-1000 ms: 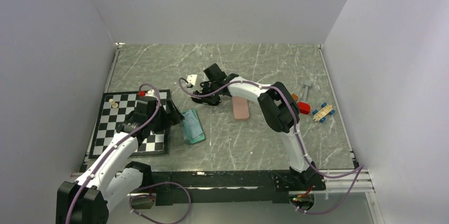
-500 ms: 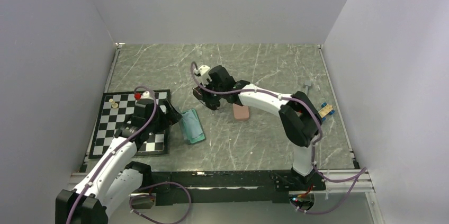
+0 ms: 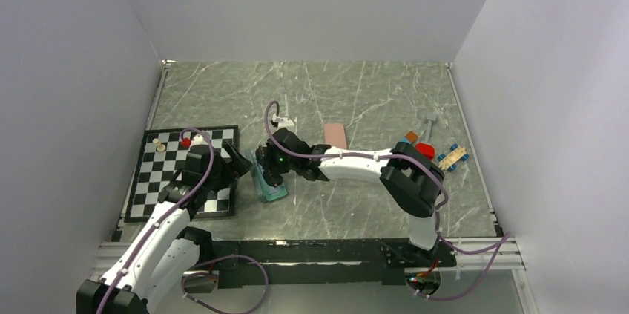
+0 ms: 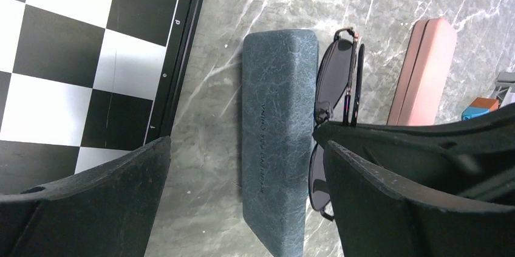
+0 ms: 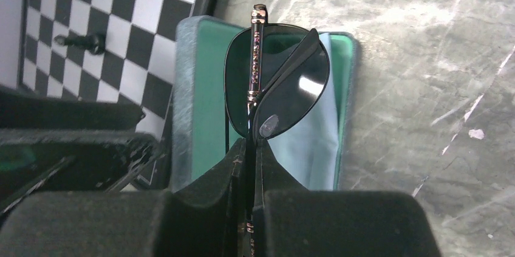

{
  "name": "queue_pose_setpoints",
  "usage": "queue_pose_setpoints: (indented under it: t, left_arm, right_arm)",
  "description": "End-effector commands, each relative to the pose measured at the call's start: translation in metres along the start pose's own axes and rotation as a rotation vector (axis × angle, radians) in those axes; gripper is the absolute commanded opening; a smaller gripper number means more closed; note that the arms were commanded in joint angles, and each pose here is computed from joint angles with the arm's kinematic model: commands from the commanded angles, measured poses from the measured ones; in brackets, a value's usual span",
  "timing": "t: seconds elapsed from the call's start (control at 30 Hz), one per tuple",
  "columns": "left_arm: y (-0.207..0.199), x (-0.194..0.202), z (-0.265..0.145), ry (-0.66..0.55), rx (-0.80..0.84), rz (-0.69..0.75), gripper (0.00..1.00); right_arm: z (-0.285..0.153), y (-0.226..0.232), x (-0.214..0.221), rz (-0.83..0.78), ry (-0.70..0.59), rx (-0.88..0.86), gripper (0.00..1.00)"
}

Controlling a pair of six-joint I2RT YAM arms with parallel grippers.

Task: Organize the sunglasses
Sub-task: Place the sunglasses in the sunglasses case.

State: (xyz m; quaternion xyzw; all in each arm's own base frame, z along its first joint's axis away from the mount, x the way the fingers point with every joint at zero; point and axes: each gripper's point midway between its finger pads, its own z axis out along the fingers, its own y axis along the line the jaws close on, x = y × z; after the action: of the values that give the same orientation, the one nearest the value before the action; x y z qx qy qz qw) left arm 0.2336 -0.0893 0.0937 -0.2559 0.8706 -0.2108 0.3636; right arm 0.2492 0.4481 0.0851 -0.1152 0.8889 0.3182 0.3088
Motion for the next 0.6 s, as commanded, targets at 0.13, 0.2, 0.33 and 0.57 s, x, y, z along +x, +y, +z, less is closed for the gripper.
queue_pose_setpoints:
  t: [0.13,0.2,0.33,0.57]
  left_arm:
    - [0.002,-0.001,0.007,-0.017,-0.004,-0.039,0.99]
    - [0.003,-0.001,0.008,-0.013,-0.012,-0.038,0.98]
    - [0.004,0.003,0.01,-0.001,-0.013,-0.037,0.96]
    - [0.007,0.005,0.01,0.006,-0.022,-0.037,0.93]
  right_arm:
    - [0.026,-0.014,0.006,0.091,-0.081,0.108,0.0]
    - [0.029,-0.017,0.013,0.103,-0.068,0.111,0.0]
    - [0.03,-0.016,0.017,0.09,-0.064,0.115,0.0]
    - [0.029,-0.018,0.024,0.089,-0.054,0.141,0.01]
